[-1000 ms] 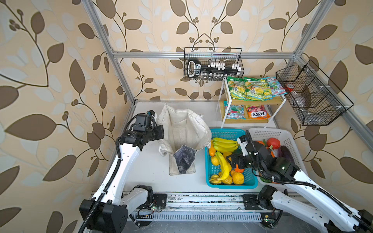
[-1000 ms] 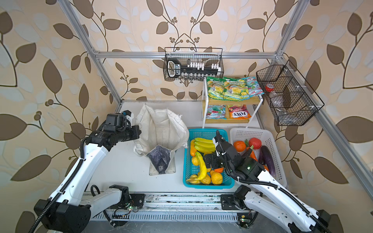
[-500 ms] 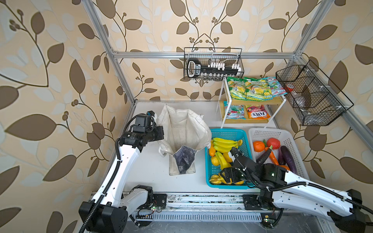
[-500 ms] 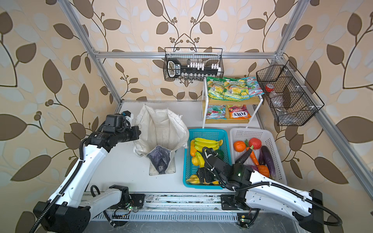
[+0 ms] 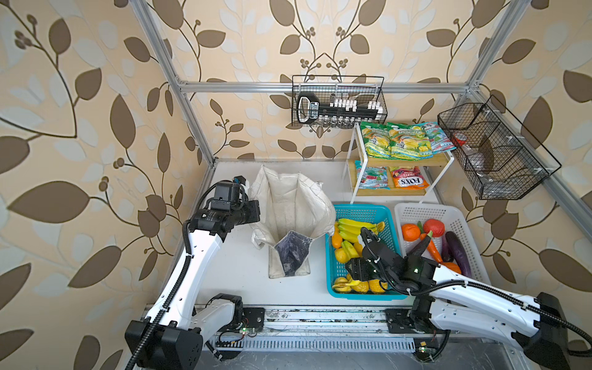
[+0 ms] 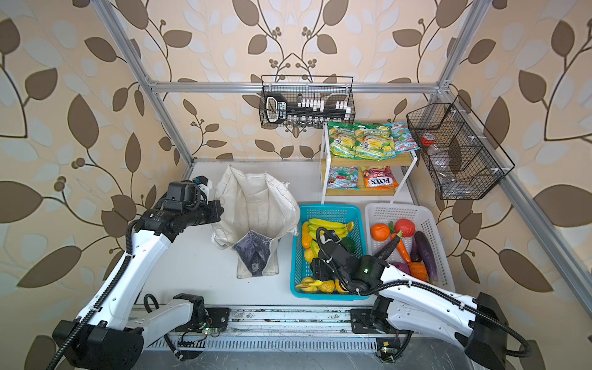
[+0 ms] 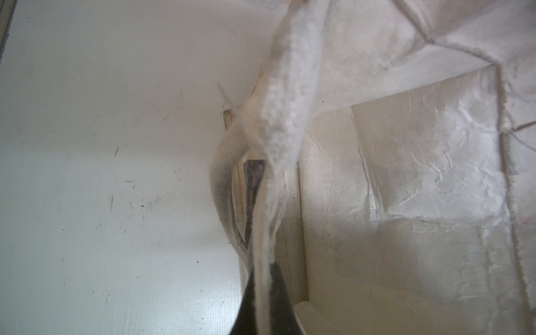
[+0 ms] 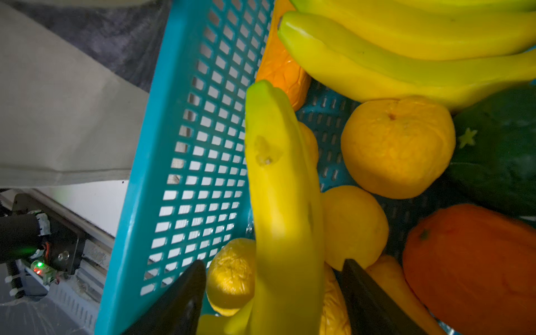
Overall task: Place the food into the grocery bag and tie it
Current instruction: 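Grasp the single yellow banana in the teal basket with the right gripper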
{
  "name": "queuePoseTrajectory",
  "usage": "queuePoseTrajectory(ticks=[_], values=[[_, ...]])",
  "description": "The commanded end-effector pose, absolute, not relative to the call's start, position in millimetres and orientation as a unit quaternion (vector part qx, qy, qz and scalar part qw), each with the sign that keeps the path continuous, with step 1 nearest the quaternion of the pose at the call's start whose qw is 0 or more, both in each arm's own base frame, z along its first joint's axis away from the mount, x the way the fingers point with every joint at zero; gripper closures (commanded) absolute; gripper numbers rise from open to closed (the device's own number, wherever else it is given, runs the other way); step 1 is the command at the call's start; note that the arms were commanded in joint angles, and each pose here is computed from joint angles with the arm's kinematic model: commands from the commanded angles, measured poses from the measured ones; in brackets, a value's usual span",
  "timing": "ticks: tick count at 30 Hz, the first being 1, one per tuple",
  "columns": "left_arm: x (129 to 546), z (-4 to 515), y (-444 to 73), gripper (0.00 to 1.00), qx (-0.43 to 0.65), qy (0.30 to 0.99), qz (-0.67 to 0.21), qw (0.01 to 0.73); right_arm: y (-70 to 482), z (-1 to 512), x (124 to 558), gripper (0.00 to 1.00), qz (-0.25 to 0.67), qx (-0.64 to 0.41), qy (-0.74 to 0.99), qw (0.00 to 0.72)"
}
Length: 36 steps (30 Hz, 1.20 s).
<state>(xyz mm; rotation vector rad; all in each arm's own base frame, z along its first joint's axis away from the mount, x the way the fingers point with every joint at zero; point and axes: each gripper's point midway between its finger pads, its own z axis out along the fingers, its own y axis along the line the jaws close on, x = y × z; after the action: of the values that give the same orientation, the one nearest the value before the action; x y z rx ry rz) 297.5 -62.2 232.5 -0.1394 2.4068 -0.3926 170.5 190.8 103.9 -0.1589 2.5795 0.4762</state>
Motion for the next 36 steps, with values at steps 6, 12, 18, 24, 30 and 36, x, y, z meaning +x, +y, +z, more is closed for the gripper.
queuePoseTrajectory(ticks=[6,12,18,24,30,36], values=[[297,240,-55,1.00,-0.053,0.920,-0.138,0.363,186,87,183,0.34,0.165,-0.060,0.952,0.250],[299,239,-53,1.00,-0.054,0.920,-0.132,0.364,186,77,186,0.44,0.153,-0.063,0.956,0.242],[299,236,-56,1.00,-0.049,0.922,-0.139,0.357,184,75,187,0.55,0.149,-0.069,0.955,0.246],[299,236,-56,1.00,-0.051,0.922,-0.137,0.360,180,79,190,0.63,0.148,-0.074,0.953,0.256],[298,236,-55,1.00,-0.052,0.922,-0.135,0.359,177,99,193,0.67,0.180,-0.066,0.940,0.284],[298,239,-54,1.00,-0.052,0.919,-0.136,0.366,169,120,202,0.69,0.215,-0.069,0.930,0.291]])
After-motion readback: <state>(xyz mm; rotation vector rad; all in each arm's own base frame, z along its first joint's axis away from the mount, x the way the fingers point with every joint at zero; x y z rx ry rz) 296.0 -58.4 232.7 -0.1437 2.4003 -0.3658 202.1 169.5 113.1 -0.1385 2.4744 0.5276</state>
